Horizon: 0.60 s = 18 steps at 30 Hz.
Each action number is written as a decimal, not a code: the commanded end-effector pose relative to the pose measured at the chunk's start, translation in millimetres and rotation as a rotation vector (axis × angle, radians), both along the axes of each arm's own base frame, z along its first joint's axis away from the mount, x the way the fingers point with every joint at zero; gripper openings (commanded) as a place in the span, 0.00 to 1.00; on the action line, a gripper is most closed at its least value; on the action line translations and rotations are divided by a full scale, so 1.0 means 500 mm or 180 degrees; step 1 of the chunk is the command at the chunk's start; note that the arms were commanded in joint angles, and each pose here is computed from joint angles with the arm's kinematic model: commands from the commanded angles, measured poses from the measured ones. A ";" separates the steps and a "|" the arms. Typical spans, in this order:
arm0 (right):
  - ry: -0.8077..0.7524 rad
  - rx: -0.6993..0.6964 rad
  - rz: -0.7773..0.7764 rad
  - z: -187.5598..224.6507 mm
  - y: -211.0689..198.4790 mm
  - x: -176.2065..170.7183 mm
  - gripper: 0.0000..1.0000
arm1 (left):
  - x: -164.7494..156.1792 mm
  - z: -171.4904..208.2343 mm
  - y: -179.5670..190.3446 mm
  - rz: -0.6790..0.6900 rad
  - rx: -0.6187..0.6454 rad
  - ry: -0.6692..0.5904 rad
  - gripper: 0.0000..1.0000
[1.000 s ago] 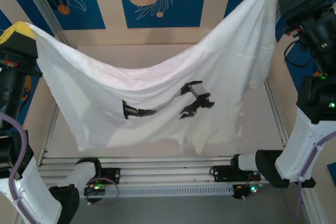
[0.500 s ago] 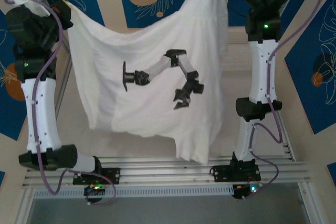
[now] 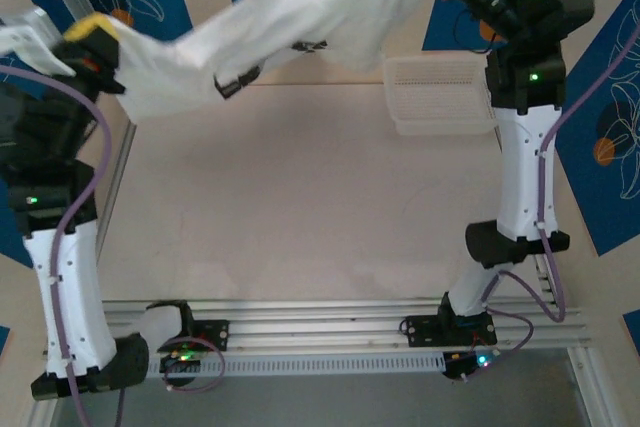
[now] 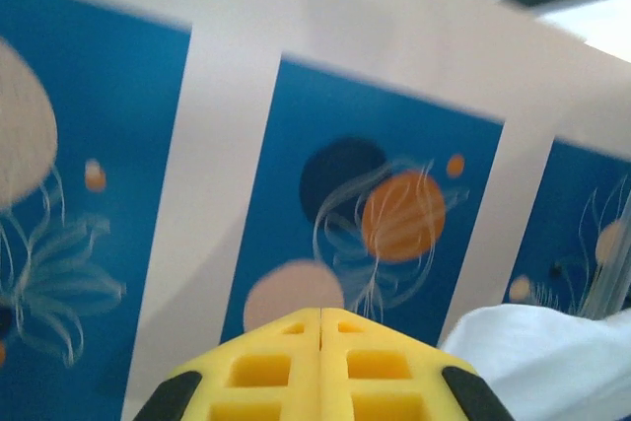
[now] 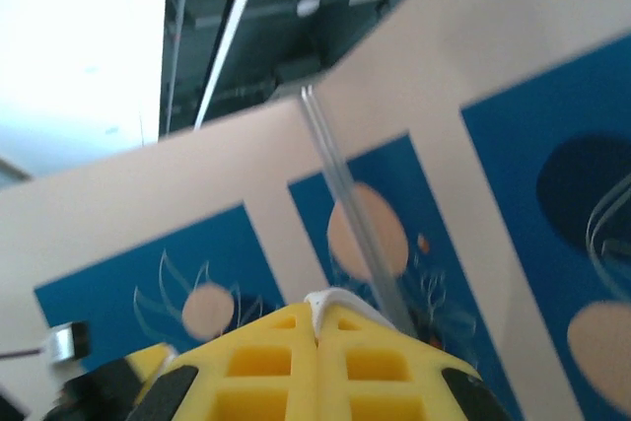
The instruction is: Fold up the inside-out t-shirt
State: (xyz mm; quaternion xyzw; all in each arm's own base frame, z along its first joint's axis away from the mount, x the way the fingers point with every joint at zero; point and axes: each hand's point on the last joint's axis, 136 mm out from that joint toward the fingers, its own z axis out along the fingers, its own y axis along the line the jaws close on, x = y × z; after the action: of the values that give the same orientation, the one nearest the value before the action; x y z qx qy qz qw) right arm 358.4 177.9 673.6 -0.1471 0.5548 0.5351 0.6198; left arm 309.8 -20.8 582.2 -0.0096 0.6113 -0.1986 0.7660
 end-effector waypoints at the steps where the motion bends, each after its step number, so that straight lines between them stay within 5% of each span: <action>1: 0.1044 -0.0557 0.0433 -0.296 0.079 0.114 0.00 | 0.130 -0.304 0.011 -0.0090 -0.0337 0.1040 0.00; 6: 0.1683 -0.0758 0.0232 -0.681 0.091 0.116 0.00 | 0.136 -0.665 0.003 -0.0107 -0.1196 0.2108 0.00; 9: 0.2124 -0.0829 0.0169 -0.842 0.075 0.099 0.00 | 0.106 -0.804 -0.004 -0.0039 -0.1347 0.2538 0.00; 13: 0.2433 -0.0848 0.0225 -0.932 0.074 0.077 0.00 | 0.061 -0.898 -0.001 0.0127 -0.1394 0.2866 0.00; 18: 0.2501 -0.0863 0.0128 -0.923 0.069 0.060 0.00 | 0.007 -0.923 0.024 0.0474 -0.1406 0.3025 0.00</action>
State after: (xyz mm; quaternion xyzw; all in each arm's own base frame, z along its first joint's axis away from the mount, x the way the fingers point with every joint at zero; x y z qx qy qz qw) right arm 385.2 210.6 164.7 0.0087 0.8390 0.4765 0.2625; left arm 319.5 -16.7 113.4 -0.2847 0.8418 -0.2590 0.3784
